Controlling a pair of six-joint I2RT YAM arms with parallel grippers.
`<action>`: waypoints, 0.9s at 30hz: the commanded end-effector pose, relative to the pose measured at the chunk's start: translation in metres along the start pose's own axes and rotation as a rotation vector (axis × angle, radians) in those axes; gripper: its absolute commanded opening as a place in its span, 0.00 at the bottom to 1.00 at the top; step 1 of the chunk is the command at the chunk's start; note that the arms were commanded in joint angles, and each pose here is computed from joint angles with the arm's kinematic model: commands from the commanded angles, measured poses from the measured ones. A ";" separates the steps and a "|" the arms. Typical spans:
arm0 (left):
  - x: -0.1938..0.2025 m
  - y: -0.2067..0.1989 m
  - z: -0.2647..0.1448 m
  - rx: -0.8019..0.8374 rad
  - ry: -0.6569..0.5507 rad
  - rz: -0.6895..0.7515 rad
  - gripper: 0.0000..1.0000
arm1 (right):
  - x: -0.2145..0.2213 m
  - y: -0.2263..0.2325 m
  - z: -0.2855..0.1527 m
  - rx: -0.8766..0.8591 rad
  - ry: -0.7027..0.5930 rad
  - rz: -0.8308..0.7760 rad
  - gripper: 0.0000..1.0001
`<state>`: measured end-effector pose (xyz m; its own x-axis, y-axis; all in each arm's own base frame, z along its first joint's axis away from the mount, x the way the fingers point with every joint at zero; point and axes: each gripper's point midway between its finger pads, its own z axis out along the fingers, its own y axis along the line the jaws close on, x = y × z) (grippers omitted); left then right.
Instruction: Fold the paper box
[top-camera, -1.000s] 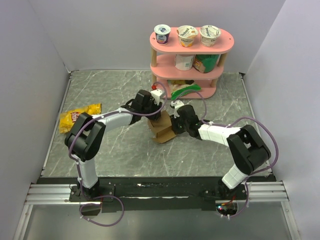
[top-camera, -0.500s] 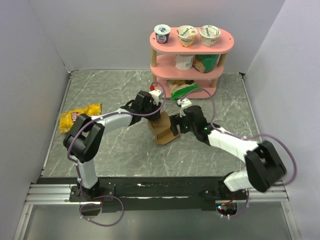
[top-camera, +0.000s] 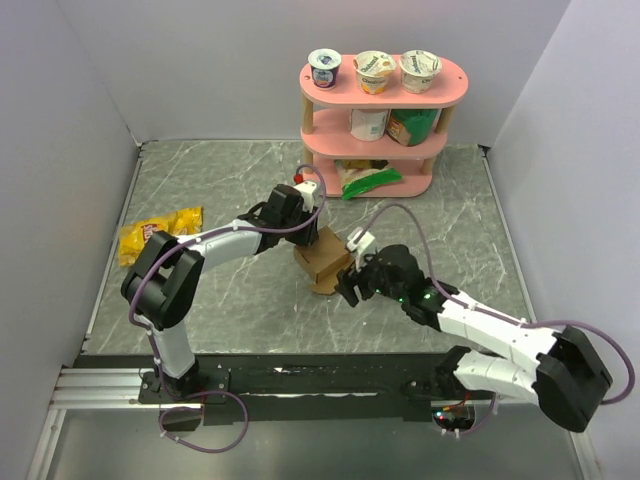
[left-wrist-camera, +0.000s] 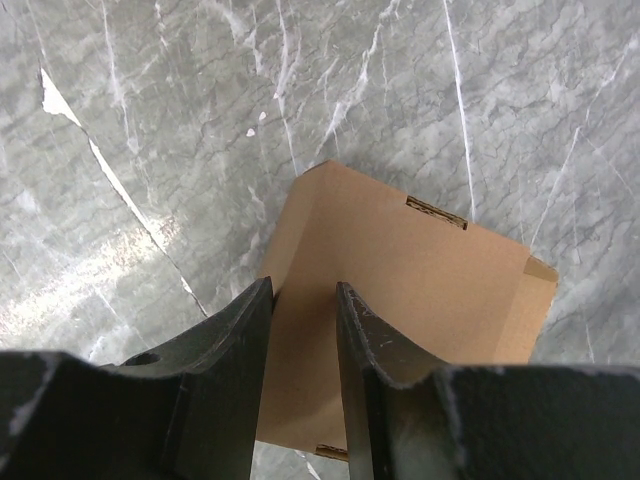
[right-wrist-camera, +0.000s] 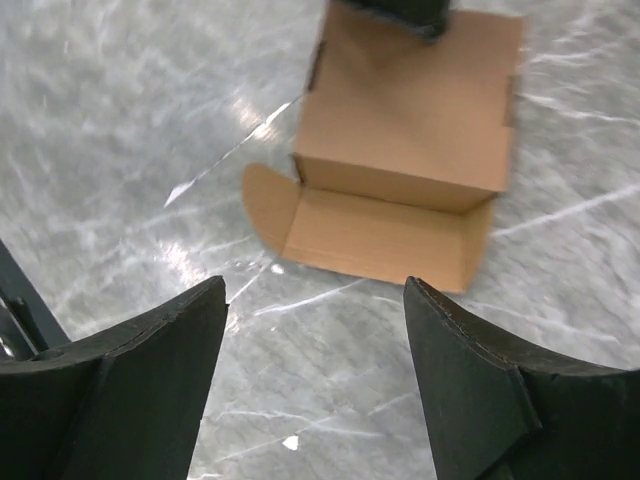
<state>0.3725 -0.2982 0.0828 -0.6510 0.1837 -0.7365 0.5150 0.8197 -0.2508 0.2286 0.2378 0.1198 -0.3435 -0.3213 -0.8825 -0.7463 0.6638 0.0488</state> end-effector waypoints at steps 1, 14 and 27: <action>0.021 -0.004 -0.009 0.001 0.087 -0.036 0.37 | -0.016 0.014 0.019 -0.014 -0.048 -0.151 0.78; 0.025 -0.002 -0.009 0.000 0.105 -0.040 0.37 | 0.000 0.028 0.071 0.003 0.028 -0.254 0.66; 0.025 -0.001 -0.007 -0.001 0.119 -0.040 0.37 | 0.015 0.023 0.097 0.044 0.057 -0.213 0.48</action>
<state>0.3688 -0.2976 0.0817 -0.6783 0.1718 -0.7144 0.4961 0.8243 -0.2728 0.2455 0.2993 0.0439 -0.2407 -0.5519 -0.7984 -0.8100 0.5674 -0.1480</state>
